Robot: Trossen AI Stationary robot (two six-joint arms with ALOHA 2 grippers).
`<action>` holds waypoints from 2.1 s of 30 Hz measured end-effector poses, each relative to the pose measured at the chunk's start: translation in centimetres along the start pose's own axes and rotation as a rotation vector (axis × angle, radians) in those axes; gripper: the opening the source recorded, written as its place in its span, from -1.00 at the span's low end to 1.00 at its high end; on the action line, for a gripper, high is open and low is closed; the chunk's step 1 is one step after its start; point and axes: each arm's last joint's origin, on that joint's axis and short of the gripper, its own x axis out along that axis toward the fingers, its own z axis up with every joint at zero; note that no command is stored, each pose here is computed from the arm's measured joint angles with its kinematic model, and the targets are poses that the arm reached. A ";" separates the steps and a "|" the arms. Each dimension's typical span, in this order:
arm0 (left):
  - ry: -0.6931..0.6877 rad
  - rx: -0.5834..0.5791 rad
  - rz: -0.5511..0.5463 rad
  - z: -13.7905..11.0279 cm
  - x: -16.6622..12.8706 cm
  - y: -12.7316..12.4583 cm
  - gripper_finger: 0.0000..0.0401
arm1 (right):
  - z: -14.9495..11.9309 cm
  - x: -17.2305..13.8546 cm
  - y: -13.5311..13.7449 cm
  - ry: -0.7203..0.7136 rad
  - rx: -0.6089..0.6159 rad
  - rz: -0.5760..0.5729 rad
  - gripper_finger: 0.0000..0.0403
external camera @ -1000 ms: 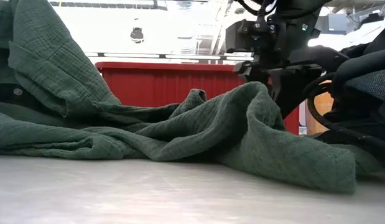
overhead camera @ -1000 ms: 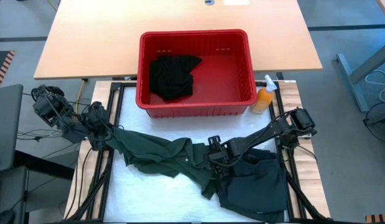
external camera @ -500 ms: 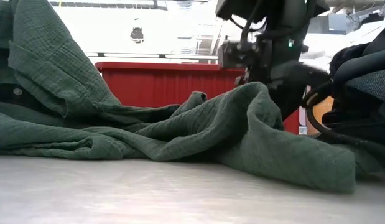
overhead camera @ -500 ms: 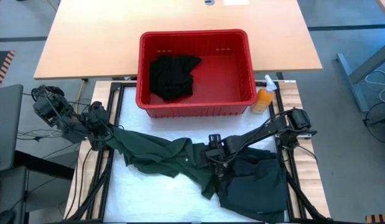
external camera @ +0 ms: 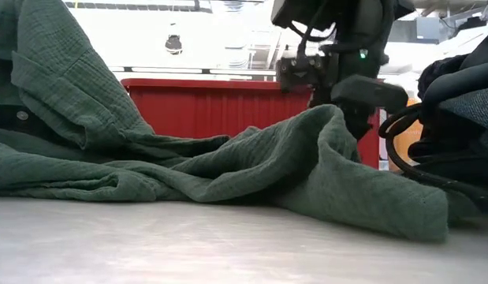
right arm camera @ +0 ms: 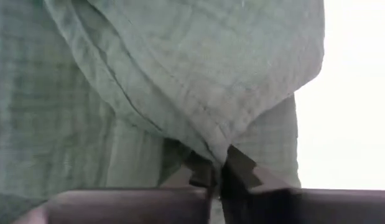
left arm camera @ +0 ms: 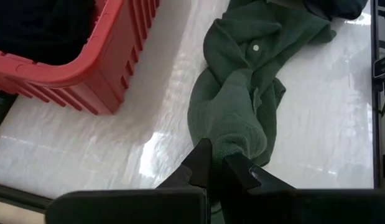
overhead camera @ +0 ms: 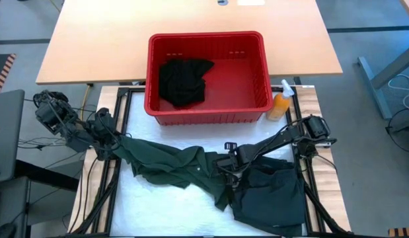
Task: Fold laundry
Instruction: Fold the green shirt
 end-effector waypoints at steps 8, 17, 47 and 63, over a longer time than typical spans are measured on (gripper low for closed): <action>0.000 0.000 0.000 0.0 0.0 0.0 -1.00 | 1.9 -2.9 -0.1 0.001 -0.044 -0.019 -0.79; -0.273 0.021 -0.242 2.8 -1.2 -2.1 -1.00 | 1.7 -8.8 -1.6 0.127 -0.085 -0.396 -0.90; -0.227 0.154 -0.213 3.8 -4.4 -0.8 -1.00 | -19.5 -18.0 -8.0 -0.421 0.780 -0.411 -0.90; -0.513 0.051 0.049 2.9 -6.8 3.8 -1.00 | -15.6 -22.6 -7.5 -0.820 0.732 -0.326 -0.89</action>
